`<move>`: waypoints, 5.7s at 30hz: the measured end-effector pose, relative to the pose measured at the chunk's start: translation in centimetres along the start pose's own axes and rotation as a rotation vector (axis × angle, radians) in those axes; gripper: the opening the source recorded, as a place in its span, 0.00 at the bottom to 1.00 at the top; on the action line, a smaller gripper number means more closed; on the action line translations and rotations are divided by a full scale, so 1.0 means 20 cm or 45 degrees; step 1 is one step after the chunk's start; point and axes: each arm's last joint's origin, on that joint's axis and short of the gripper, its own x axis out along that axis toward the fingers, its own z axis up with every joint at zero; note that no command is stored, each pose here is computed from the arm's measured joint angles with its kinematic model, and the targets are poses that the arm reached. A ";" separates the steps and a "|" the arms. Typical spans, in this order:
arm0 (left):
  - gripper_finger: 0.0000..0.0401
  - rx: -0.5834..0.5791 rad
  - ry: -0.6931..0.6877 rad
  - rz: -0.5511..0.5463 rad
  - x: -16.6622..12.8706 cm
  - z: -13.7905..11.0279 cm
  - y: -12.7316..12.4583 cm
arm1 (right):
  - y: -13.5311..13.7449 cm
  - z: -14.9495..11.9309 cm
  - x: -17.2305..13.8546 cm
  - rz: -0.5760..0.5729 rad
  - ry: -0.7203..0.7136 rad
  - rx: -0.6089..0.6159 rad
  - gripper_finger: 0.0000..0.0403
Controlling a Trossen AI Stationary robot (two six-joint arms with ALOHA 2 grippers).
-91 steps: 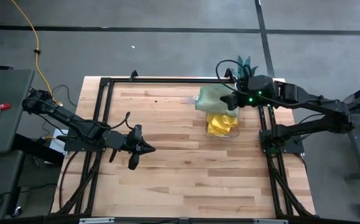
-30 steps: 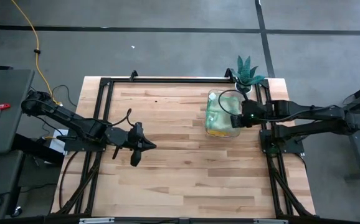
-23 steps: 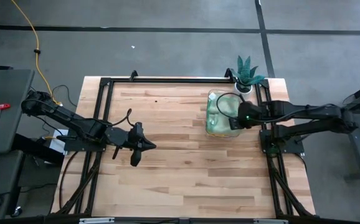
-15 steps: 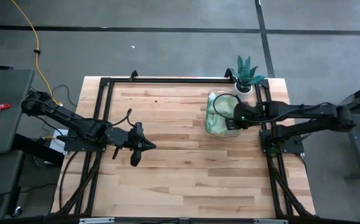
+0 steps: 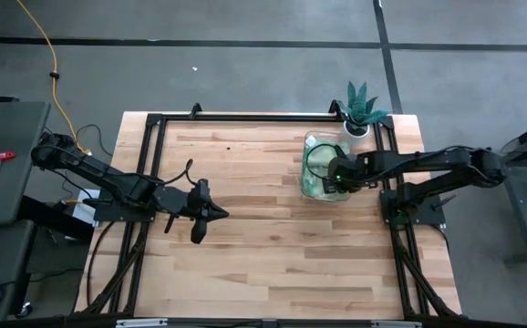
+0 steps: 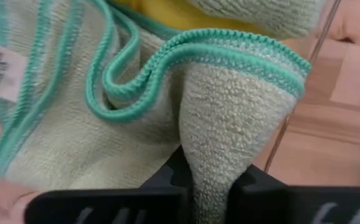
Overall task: Fold microfiber towels
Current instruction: Put the folded green microfiber towel into the transparent bin, then return to Home Position
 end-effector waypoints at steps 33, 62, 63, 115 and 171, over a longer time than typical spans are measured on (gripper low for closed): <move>0.00 0.067 0.026 -0.039 0.00 0.00 0.00 | -0.01 0.03 -0.18 -0.077 -0.108 -0.046 0.04; 0.00 0.316 -0.171 -0.058 -0.29 0.31 0.09 | -0.02 -0.04 -0.53 0.572 -0.678 -0.364 0.00; 0.00 0.339 -0.223 -0.036 -0.33 0.33 0.11 | -0.02 -0.05 -0.56 0.609 -0.728 -0.392 0.00; 0.00 -0.042 -0.594 -0.191 -0.32 -0.38 0.50 | 0.03 -0.17 -0.59 1.042 -0.751 -0.641 0.00; 0.00 -0.050 -0.587 -0.162 -0.32 -0.39 0.51 | -0.46 -0.27 0.06 1.482 -1.028 -1.078 0.00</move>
